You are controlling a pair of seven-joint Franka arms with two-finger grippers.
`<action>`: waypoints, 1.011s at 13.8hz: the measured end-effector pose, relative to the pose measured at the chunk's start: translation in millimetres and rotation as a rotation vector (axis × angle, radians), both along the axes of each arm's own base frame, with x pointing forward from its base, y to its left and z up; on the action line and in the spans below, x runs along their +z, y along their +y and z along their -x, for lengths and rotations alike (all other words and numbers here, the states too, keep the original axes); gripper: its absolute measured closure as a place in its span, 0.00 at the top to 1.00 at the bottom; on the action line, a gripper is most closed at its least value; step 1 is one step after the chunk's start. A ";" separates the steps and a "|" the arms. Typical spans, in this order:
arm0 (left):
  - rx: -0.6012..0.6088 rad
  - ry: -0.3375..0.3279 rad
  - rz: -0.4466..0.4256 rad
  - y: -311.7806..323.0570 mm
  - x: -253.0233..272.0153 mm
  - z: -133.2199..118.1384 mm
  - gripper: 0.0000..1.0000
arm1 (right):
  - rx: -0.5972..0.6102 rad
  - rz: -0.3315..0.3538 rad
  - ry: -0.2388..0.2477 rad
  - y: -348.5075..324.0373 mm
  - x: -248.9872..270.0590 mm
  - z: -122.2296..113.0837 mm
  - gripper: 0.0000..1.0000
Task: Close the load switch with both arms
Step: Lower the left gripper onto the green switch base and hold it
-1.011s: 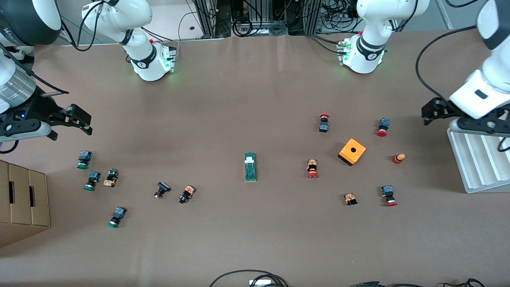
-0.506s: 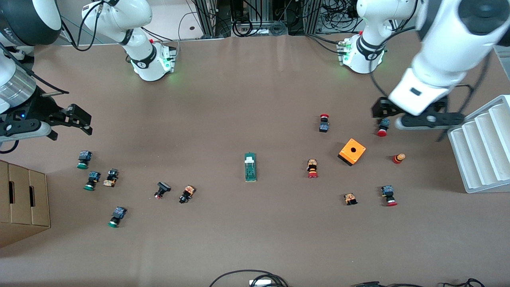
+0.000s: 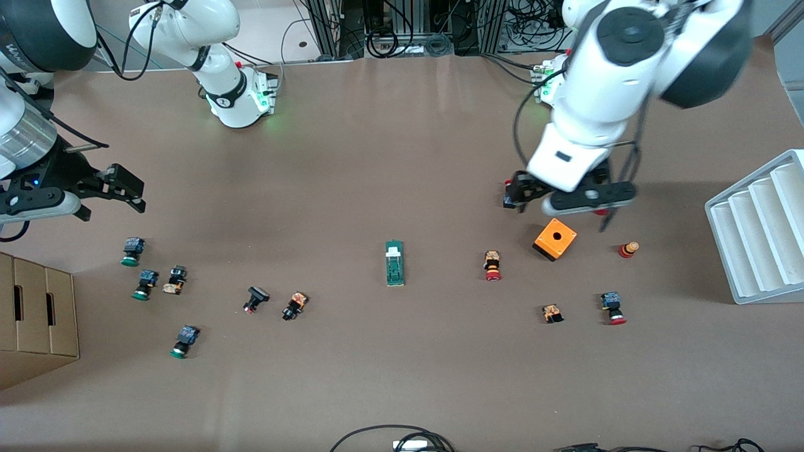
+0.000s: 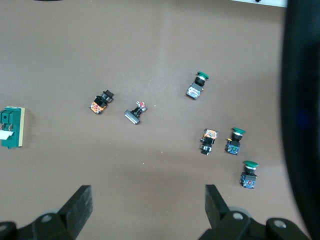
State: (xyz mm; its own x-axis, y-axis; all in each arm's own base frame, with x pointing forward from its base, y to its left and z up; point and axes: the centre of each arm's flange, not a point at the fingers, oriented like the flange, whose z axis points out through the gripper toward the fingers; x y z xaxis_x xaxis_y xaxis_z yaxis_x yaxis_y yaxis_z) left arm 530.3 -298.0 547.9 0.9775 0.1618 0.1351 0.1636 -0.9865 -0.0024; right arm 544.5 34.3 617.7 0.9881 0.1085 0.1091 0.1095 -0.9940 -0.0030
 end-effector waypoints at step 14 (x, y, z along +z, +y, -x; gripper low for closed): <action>0.153 -0.384 -0.081 -197.7 -187.1 55.9 1.00 | 0.000 0.000 -0.001 -0.1 0.1 -0.1 1.00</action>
